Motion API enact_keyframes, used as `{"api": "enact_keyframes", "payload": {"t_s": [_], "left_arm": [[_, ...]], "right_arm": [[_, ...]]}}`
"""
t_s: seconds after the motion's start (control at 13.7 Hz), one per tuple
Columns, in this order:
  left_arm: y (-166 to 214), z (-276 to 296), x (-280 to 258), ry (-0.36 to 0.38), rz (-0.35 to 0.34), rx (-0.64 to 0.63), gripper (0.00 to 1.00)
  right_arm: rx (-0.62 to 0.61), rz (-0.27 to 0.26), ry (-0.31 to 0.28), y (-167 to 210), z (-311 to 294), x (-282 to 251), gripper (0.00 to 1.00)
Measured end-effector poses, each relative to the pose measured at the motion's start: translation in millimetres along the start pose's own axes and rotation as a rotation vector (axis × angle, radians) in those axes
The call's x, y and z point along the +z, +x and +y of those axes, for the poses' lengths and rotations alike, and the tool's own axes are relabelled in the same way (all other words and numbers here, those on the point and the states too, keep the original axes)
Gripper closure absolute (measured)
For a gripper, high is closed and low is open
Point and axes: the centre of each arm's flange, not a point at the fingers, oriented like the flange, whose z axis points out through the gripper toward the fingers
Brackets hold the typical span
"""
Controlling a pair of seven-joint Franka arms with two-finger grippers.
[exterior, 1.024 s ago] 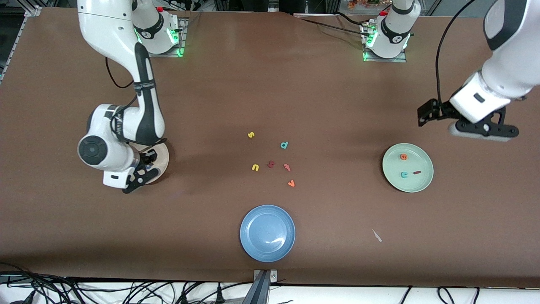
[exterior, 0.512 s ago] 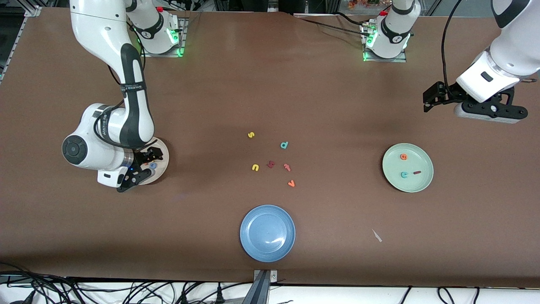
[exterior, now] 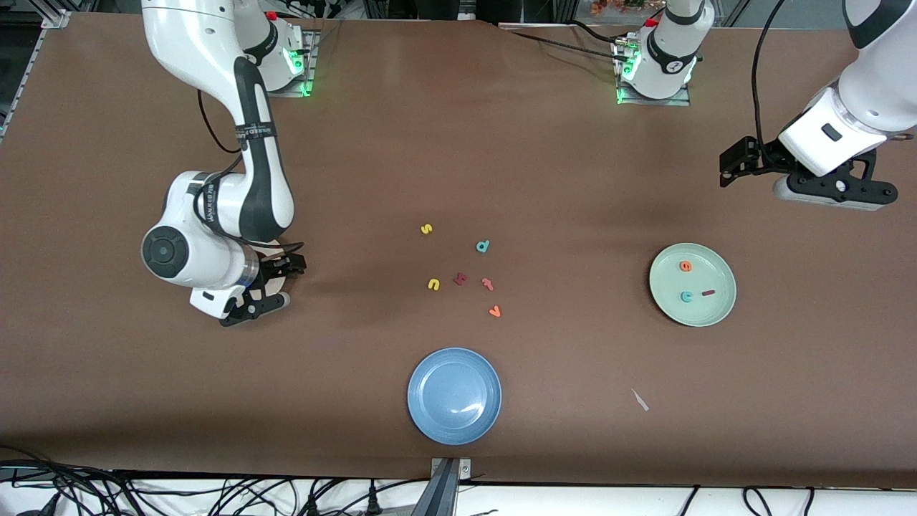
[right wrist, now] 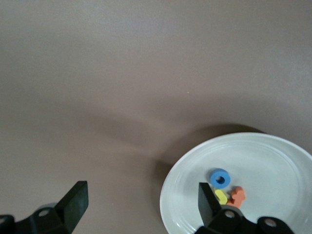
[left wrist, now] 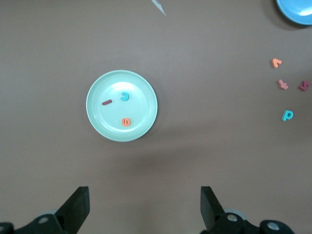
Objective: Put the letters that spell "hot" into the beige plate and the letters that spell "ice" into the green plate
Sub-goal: 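Carry the blue o to the cream plate and release with the right gripper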
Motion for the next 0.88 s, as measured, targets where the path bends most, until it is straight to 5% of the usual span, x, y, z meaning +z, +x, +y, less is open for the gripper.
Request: {"api": "enact_keyframes", "payload": {"t_s": [0.37, 0.59, 0.88], "left_arm": [[0.3, -0.5, -3.7, -0.001, -0.008, -0.001, 0.0], [1.7, -3.1, -1.0, -0.002, -0.013, -0.005, 0.0], [5.9, -4.6, 7.2, -0.005, -0.029, -0.007, 0.0]], "right_arm": [[0.093, -0.027, -0.094, 2.7, -37.9, -6.2, 0.0], [0.196, -0.004, -0.032, -1.1, -36.9, -34.7, 0.0], [0.256, 0.111, 0.032, -30.6, 27.6, -119.5, 0.0]]}}
